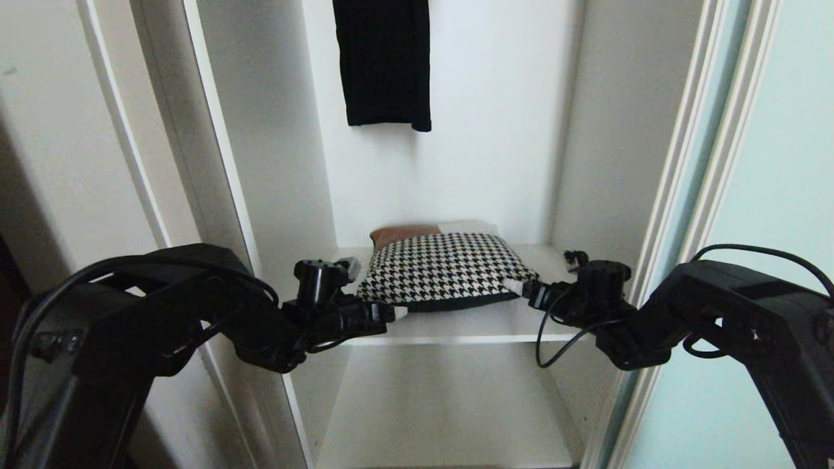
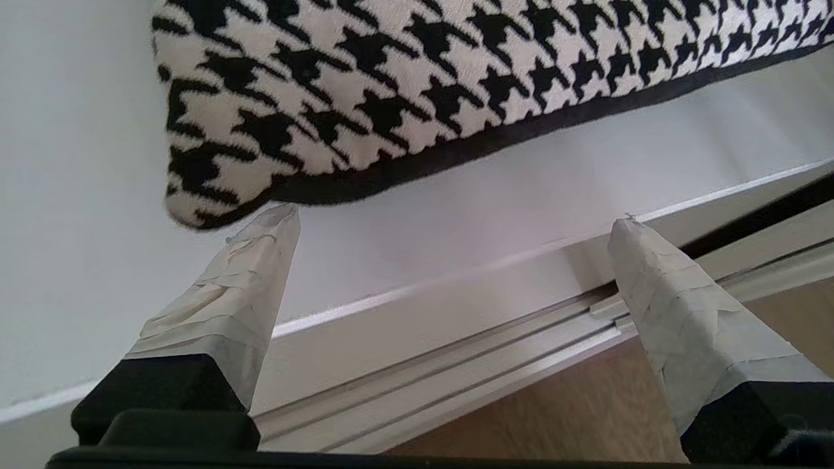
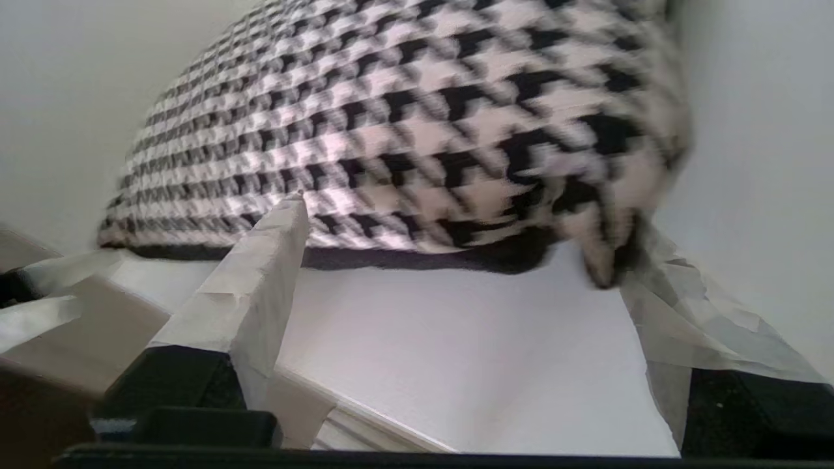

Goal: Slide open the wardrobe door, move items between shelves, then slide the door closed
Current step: Place the pillow on the higher shelf

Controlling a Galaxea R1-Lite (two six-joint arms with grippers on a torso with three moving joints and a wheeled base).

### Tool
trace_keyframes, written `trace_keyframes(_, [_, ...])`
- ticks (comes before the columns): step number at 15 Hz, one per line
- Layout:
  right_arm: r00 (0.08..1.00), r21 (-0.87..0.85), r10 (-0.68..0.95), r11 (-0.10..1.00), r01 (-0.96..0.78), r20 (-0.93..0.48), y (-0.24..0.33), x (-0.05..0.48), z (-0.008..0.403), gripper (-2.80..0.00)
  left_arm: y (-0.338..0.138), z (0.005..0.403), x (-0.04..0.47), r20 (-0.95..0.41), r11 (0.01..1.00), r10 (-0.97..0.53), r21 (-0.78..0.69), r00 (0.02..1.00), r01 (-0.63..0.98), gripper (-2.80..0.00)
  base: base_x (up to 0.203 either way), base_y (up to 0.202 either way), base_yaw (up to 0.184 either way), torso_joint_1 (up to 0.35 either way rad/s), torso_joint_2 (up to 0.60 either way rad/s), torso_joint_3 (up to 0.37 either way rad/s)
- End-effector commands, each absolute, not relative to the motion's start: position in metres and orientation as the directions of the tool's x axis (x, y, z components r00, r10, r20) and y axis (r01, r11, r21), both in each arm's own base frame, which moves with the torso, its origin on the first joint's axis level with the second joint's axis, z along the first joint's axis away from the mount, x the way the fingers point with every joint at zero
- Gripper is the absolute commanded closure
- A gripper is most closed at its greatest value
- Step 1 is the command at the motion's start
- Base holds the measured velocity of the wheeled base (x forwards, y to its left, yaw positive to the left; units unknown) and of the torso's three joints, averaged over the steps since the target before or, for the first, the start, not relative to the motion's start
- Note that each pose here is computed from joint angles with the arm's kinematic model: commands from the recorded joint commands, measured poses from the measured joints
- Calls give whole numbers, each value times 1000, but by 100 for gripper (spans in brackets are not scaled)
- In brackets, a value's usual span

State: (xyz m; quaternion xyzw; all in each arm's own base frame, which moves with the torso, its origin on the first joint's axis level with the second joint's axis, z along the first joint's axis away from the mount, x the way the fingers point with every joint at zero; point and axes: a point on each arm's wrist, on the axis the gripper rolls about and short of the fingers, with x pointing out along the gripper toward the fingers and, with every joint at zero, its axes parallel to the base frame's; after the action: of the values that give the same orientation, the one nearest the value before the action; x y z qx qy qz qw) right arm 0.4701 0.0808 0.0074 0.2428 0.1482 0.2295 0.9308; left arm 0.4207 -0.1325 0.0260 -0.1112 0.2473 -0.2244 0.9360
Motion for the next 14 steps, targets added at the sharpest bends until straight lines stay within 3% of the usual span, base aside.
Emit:
trace_keyframes(1, [873, 508, 461, 796, -330, -156, 79, 470, 13, 0, -133, 20, 423, -417, 874, -475, -323, 775, 362, -280, 0, 0, 0, 0, 0, 0])
trace_keyframes(7, [877, 447, 455, 824, -349, -152, 76, 449, 40, 0, -131, 35, 419, -392, 870, -480, -328, 785, 368, -280, 0, 0, 0, 0, 0, 0])
trace_keyframes(14, [867, 419, 452, 843, -338, -209, 71, 445, 21, 0, -132, 23, 422, -412, 874, -475, -323, 778, 363, -280, 0, 0, 0, 0, 0, 0])
